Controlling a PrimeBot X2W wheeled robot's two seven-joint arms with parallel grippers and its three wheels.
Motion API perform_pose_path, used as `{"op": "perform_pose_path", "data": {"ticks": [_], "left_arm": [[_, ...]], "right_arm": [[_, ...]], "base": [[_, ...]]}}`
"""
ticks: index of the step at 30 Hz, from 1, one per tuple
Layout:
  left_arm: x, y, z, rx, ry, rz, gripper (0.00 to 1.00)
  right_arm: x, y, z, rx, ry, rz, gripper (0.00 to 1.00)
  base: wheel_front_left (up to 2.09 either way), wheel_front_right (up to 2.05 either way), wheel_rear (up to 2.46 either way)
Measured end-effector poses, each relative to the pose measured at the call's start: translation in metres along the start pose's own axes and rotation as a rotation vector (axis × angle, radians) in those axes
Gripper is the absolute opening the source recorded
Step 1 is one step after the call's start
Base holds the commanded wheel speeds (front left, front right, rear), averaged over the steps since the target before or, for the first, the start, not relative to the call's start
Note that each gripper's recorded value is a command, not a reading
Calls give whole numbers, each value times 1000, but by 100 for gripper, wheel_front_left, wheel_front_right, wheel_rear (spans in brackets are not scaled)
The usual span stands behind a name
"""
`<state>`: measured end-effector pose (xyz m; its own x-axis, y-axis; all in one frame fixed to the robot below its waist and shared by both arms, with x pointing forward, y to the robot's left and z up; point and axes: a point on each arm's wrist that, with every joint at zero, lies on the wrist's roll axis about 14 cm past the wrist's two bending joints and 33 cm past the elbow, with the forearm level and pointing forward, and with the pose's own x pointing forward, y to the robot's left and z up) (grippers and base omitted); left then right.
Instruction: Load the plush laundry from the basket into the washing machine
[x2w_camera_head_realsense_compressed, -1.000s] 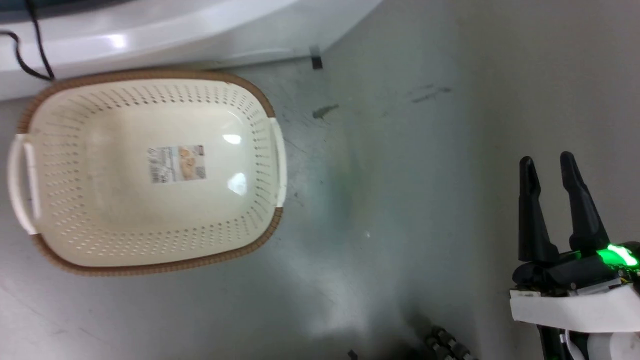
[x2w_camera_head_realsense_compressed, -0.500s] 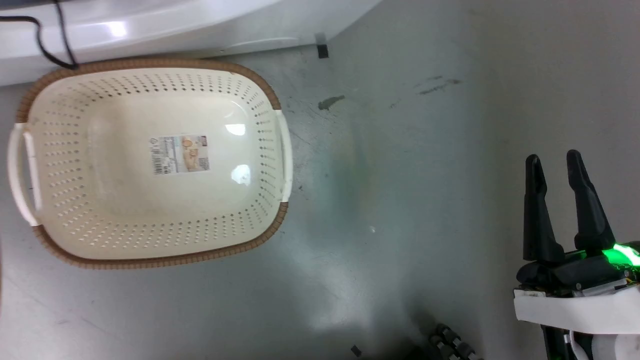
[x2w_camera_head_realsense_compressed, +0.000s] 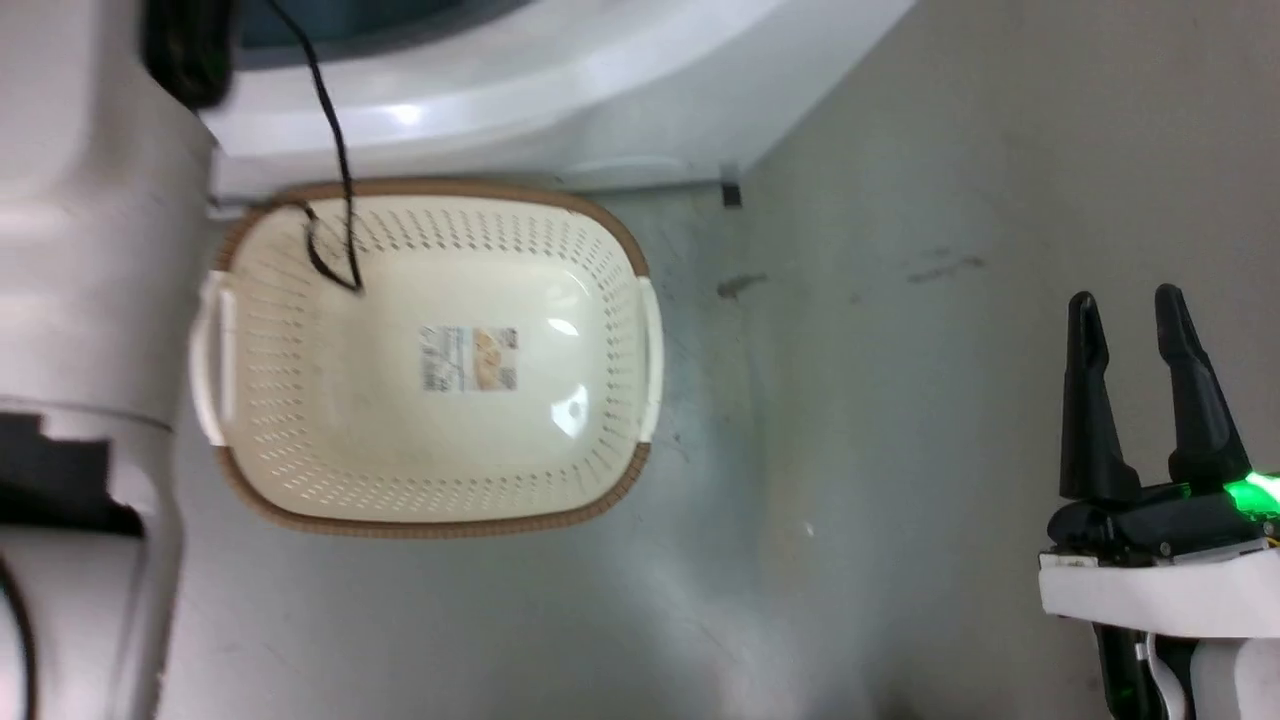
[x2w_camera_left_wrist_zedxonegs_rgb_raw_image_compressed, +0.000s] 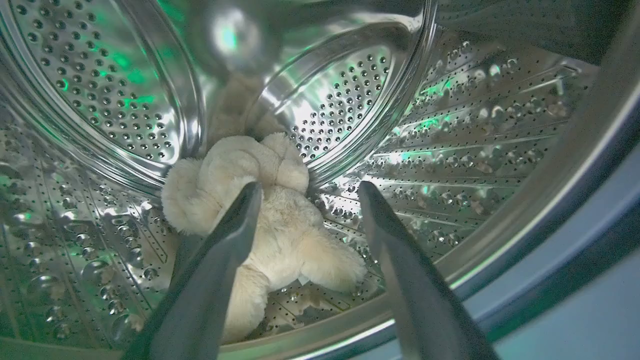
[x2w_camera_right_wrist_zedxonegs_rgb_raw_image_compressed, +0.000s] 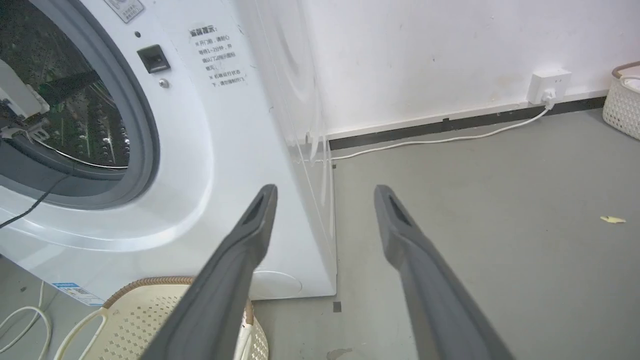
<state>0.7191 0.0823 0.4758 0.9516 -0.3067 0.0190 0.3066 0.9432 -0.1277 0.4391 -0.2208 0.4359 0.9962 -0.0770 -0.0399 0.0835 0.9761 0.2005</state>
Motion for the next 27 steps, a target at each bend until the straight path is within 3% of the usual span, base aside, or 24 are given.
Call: {"op": "perform_pose_path", "data": {"ticks": [14, 27], "left_arm": [[-89, -13, 40, -43, -14, 47, 100], [-188, -29, 72, -45, -59, 108, 100]], "right_arm": [[-12, 30, 55, 26, -137, 83, 100], [-60, 50, 86, 44, -194, 142, 100]], "base": [[0, 0, 0], [0, 0, 0]]}}
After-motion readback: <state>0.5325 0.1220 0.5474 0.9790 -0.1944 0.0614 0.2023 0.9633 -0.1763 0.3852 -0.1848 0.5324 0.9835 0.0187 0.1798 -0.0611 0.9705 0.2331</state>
